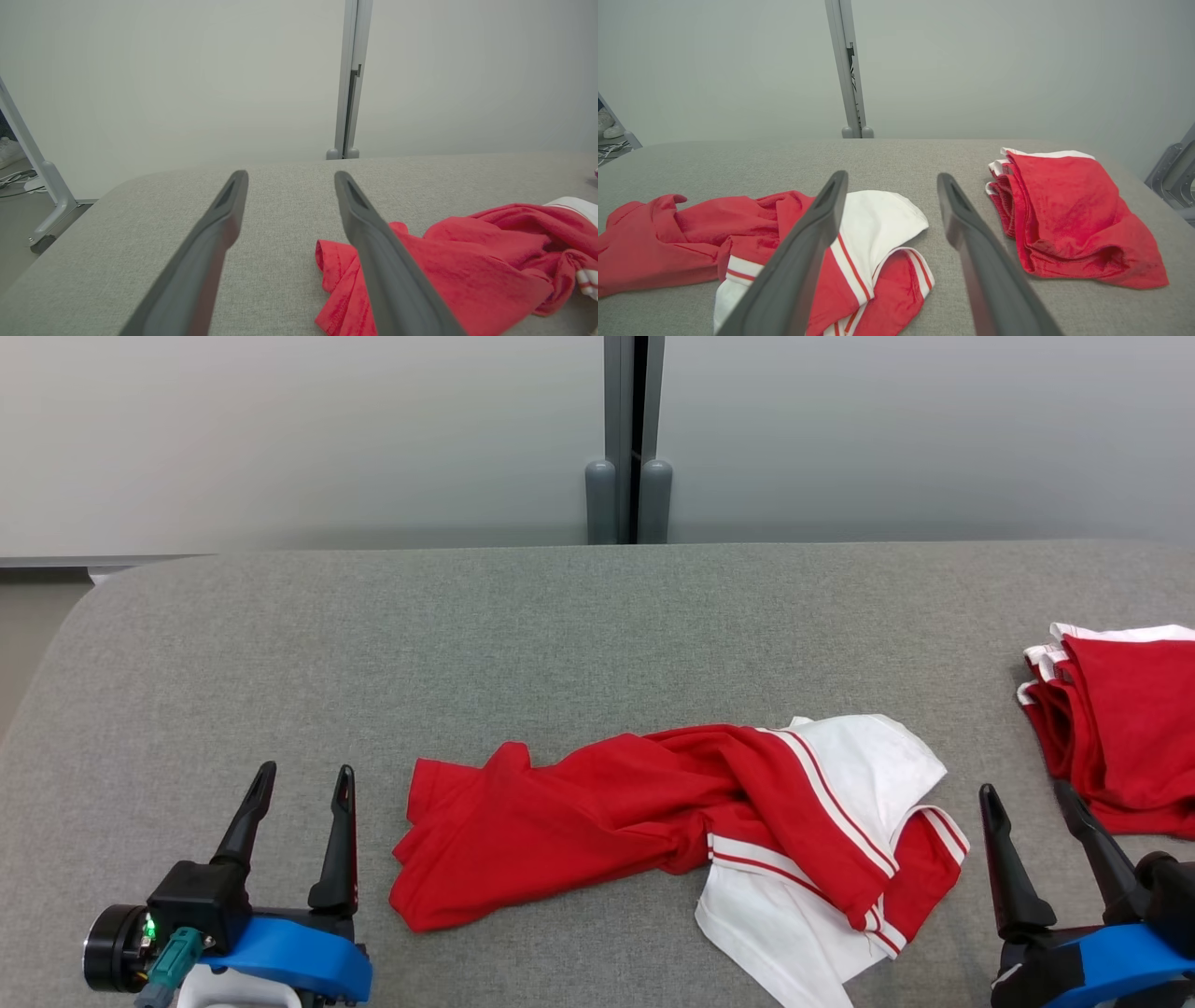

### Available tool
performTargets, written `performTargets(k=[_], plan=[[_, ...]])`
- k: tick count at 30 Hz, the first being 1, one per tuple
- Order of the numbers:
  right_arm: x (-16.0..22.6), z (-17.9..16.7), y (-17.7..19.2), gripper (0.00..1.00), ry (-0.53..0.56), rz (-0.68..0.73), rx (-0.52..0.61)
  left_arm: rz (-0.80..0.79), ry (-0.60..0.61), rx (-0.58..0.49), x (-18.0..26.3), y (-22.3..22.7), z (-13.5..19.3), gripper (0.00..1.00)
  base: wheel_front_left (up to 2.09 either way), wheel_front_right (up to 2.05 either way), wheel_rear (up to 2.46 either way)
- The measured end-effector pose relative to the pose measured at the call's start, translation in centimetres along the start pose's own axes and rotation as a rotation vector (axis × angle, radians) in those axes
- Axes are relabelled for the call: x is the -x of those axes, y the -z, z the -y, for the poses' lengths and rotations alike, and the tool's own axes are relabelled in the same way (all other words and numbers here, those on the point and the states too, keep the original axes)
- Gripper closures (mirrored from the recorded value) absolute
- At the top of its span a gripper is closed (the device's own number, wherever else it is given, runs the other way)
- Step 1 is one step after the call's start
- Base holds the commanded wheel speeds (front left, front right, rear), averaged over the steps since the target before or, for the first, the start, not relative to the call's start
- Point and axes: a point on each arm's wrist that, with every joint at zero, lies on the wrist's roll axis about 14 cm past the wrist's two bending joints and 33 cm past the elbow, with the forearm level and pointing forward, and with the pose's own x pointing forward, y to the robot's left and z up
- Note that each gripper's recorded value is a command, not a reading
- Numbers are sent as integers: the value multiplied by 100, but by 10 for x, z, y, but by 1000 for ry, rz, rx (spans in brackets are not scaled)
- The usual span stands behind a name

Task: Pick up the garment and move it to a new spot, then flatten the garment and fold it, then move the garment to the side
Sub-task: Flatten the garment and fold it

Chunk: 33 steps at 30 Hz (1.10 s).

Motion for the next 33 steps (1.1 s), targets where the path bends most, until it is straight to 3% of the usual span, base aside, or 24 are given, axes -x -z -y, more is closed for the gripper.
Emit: performTargets(k=[6, 11, 16, 24, 25, 26, 27, 33], plan=[[-3, -2, 4, 0, -4, -14, 1, -1, 24, -9, -7, -2, 5, 0, 0, 0, 0], [-10, -3, 12, 0, -8, -37, -2, -32, 147, 12, -36, -5, 36, 0, 0, 0, 0], [-18, -1, 22, 0, -1, -66, -6, -221, 297, 56, -60, 30, 77, 0, 0, 0, 0], [-18, 9, 37, 0, 31, -103, -12, -528, 366, 69, -65, 98, 90, 0, 0, 0, 0], [-18, 10, 38, 0, 34, -105, -13, -556, 368, 73, -64, 103, 91, 11, 0, 0, 0], [-18, 10, 39, 0, 35, -105, -13, -582, 368, 81, -62, 108, 91, 84, 0, 0, 0], [-18, 11, 39, 0, 36, -105, -14, -604, 370, 84, -60, 112, 90, 100, 0, 0, 0], [-20, 11, 37, 0, 38, -92, -20, -574, 364, 87, -62, 105, 86, 100, 0, 0, 0]])
